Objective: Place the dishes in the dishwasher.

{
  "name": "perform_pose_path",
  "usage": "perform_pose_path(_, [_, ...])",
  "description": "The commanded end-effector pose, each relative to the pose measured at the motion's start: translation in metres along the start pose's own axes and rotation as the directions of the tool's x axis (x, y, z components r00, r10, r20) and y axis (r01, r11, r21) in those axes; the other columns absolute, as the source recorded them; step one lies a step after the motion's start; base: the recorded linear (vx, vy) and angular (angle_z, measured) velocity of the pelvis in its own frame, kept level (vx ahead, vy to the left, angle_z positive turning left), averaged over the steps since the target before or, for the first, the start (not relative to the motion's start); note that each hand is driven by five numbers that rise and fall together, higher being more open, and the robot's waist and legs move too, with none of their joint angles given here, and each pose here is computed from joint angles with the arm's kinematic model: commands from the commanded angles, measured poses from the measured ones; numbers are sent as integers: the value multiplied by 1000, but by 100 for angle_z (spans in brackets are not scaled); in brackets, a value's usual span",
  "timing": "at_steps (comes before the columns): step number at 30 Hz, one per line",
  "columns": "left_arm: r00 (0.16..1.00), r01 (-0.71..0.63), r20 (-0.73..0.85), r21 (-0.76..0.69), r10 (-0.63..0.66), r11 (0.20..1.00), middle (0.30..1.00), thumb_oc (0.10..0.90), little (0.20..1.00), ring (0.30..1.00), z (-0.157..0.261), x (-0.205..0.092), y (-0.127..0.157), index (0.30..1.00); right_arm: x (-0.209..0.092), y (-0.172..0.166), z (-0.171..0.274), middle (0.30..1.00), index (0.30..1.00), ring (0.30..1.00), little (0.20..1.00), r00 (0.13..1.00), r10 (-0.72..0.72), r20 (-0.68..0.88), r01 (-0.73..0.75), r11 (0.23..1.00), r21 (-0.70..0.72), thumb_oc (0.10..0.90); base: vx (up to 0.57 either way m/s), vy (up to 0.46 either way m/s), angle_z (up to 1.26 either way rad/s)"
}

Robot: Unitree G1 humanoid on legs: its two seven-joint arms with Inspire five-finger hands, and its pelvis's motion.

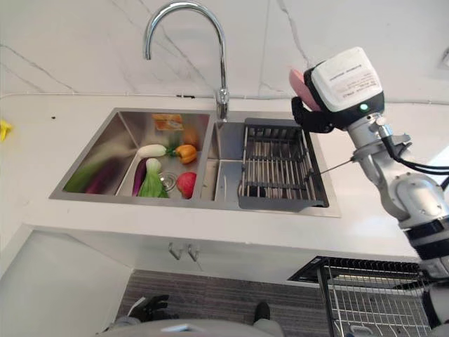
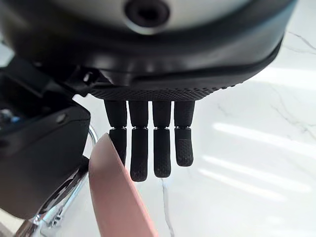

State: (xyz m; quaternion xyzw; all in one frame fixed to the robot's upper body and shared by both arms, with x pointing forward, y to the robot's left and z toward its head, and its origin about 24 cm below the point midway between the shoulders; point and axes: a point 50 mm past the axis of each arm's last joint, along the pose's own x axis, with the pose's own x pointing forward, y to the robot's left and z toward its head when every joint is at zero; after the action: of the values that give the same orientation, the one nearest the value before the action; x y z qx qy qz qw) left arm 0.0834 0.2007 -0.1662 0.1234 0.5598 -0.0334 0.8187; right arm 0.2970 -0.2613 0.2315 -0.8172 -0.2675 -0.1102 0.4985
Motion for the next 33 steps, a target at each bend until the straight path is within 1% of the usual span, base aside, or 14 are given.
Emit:
perform_pose_path(1, [996,-25,-79,107,33,994,900,800,900,900,-17,-2,19,900,12,-43,-26,300,300,300,300,977,-201,-75,193,976,-104,400,0,0,0])
perform_pose_path(5, [997,-18,-73,100,25,995,900,800,900,900,-16,-2,20,900,0,-42,-42,300,300,300,300,988,-135,-75,119,975,-188,400,-15,62,-2])
perform_pose_path(13, [998,-10,-61,101,16,995,900,800,900,900,-12,-1,22,900,-18,-40,-63,300,300,300,300,989,-68,-132,29,960,-279,400,-25,78,-6])
perform_pose_path(16, [999,-11,-51,103,16,995,900,800,900,900,-9,-1,23,900,-21,-40,-66,300,300,300,300,989,-57,-136,14,954,-300,400,-33,86,-13])
perform_pose_path(20, [999,-31,-34,95,35,995,900,800,900,900,-3,0,32,900,-30,-42,-74,300,300,300,300,988,-28,-153,-28,937,-347,400,-120,61,-18])
perform_pose_path(22, [999,-42,-29,87,45,995,900,800,900,900,-2,0,37,900,-25,-47,-75,300,300,300,300,989,-21,-143,-35,924,-380,400,-223,-25,-59])
perform_pose_path(26, [997,-53,-45,89,58,995,900,800,900,900,-5,-2,42,900,-18,-48,-71,300,300,300,300,994,2,-109,-49,901,-430,400,-75,19,-122])
perform_pose_path(29, [995,-78,-59,75,83,994,900,800,900,900,-8,-3,49,900,-22,-49,-72,300,300,300,300,995,11,-102,-57,887,-458,400,-99,41,-76])
perform_pose_path(33, [994,-72,-78,60,76,996,900,800,900,900,-15,-4,47,900,-30,-40,-70,300,300,300,300,993,40,-107,-83,893,-442,400,-175,30,-65])
